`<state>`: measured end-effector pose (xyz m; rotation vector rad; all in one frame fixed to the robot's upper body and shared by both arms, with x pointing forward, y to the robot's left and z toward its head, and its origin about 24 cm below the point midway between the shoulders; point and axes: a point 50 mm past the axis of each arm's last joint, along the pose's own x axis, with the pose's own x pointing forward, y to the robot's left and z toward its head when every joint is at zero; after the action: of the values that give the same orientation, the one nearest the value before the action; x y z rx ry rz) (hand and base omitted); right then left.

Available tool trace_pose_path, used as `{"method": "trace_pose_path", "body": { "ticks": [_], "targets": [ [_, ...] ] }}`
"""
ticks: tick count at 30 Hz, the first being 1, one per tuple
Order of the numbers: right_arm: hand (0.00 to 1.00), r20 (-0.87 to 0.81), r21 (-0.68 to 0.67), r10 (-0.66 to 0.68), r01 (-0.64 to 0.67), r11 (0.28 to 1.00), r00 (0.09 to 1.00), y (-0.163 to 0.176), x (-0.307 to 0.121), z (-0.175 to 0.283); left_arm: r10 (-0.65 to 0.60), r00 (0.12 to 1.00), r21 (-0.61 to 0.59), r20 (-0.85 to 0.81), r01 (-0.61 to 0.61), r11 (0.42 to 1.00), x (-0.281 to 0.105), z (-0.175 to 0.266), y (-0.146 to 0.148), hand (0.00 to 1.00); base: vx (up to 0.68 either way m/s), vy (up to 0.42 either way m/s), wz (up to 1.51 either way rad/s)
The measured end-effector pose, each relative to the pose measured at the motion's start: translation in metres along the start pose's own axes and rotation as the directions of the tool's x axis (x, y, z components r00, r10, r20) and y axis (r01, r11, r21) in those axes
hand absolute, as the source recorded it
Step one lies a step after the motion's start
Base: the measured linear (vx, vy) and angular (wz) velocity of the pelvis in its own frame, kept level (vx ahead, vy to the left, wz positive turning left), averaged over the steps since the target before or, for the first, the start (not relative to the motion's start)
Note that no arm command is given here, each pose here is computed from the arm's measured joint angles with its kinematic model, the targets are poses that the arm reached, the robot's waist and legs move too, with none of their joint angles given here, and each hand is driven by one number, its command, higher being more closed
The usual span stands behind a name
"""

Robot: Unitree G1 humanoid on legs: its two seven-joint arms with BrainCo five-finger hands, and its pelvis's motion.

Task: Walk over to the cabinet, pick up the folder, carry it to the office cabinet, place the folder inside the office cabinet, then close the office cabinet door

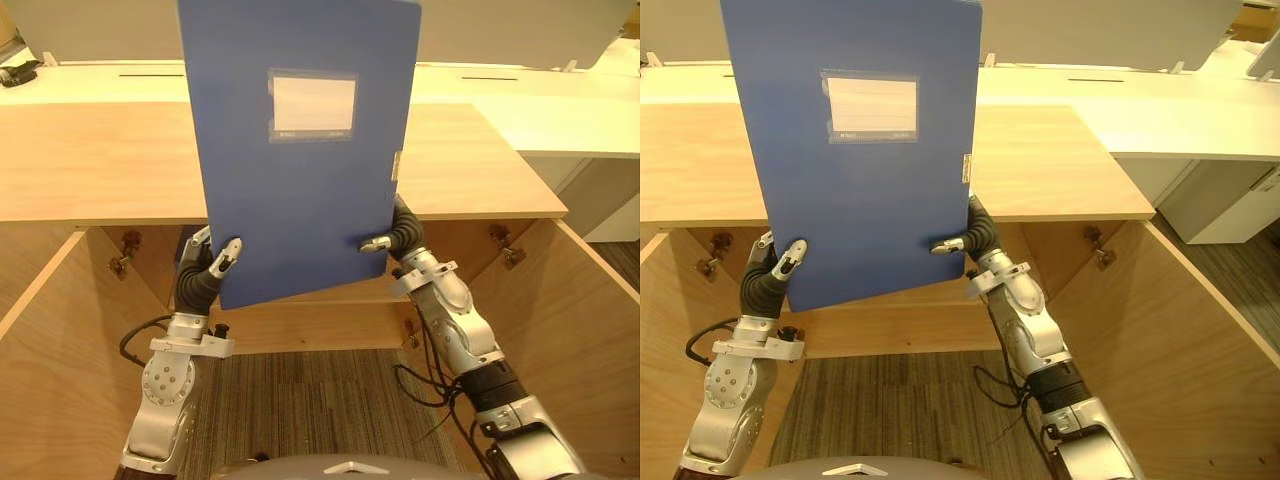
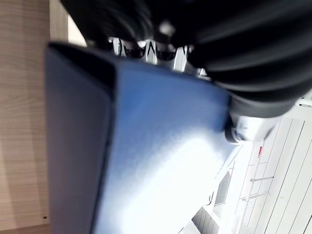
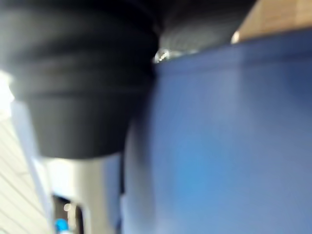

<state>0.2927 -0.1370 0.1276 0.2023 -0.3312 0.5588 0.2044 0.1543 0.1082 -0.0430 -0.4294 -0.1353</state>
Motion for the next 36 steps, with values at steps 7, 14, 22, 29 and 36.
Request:
{"method": "trace_pose_path", "body": {
  "ticks": [7, 14, 22, 29, 36],
  "targets": [
    [1.0, -0.15, -0.069, 0.088, -0.099, 0.993, 0.985, -0.005, -0.001, -0.012, -0.042, 0.998, 0.044, -0.044, 0.044, 0.998, -0.003, -0.006, 0.004, 1.0, -0.03, -0.008, 0.0],
    [1.0, -0.232, -0.101, 0.142, -0.169, 0.98, 0.962, -0.006, -0.008, -0.018, -0.07, 0.996, 0.08, -0.057, 0.074, 0.994, -0.004, -0.006, 0.007, 1.0, -0.06, -0.013, -0.01],
    [1.0, -0.222, -0.086, 0.122, -0.145, 0.986, 0.967, -0.006, -0.012, -0.021, -0.076, 0.996, 0.105, -0.054, 0.081, 0.991, -0.004, -0.007, 0.004, 1.0, -0.04, -0.016, -0.01],
    [1.0, -0.126, -0.031, -0.015, 0.011, 0.999, 0.992, -0.002, -0.02, -0.026, -0.053, 0.998, 0.114, -0.028, 0.056, 0.992, -0.002, -0.006, -0.003, 0.0, -0.04, -0.003, 0.0],
    [1.0, 0.035, 0.018, -0.106, 0.106, 0.994, 0.994, 0.007, -0.011, -0.009, -0.02, 0.999, 0.065, 0.041, 0.018, 0.998, 0.0, -0.001, -0.011, 0.0, -0.04, 0.006, 0.01]
  ]
}}
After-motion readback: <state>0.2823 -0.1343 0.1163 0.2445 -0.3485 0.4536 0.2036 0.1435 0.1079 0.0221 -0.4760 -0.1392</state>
